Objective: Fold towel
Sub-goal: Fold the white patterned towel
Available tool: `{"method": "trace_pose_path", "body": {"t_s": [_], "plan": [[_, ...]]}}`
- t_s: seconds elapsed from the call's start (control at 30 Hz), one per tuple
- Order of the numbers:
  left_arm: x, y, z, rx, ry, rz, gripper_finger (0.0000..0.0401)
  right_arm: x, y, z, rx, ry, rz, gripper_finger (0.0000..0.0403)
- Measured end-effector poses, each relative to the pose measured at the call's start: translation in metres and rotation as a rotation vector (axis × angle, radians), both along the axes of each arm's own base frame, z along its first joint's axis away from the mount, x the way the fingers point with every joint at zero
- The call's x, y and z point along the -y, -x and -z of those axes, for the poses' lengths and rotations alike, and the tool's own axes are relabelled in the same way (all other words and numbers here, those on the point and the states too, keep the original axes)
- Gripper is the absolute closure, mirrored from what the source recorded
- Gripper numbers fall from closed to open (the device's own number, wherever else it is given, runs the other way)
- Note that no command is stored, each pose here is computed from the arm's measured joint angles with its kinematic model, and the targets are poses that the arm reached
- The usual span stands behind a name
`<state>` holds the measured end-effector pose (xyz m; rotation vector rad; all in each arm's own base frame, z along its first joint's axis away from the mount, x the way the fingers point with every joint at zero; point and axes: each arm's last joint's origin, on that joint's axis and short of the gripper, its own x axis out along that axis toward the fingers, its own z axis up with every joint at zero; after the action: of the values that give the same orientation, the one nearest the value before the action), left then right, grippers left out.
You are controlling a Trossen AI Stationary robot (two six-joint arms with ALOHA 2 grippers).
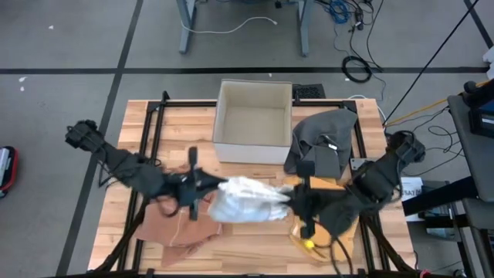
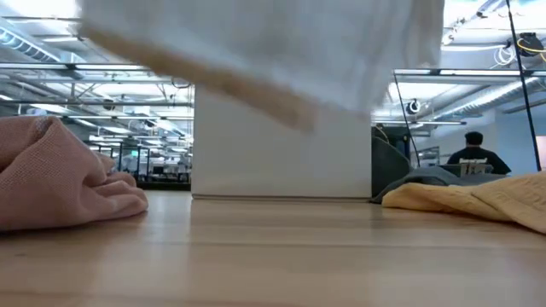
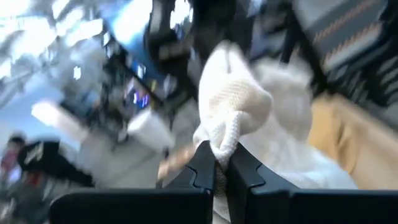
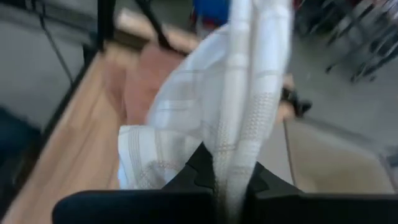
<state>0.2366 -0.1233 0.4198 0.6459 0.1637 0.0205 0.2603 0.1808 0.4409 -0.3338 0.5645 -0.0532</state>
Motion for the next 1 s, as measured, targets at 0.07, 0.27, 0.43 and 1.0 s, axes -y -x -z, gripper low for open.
{"method": "trace_pose_path", "body": {"t_s": [0.07,0.27,0.43,1.0], "plan": [[-0.014,-0.01,0.01,-0.071,0.004,-0.047,0.0389,0.013,-0.001,0.004,-0.091,0.009,0.012,0.0398],[-0.061,-0.031,0.012,-0.085,0.048,-0.131,0.0389,0.054,-0.001,0.014,-0.301,0.093,0.139,0.0398],[-0.088,-0.036,0.016,-0.125,0.159,-0.117,0.0389,0.07,-0.001,0.016,-0.362,0.122,0.19,0.0398],[-0.028,-0.01,0.189,-0.67,0.529,0.456,0.0325,-0.018,-0.05,0.15,-0.565,-0.316,-0.132,0.0309]]}}
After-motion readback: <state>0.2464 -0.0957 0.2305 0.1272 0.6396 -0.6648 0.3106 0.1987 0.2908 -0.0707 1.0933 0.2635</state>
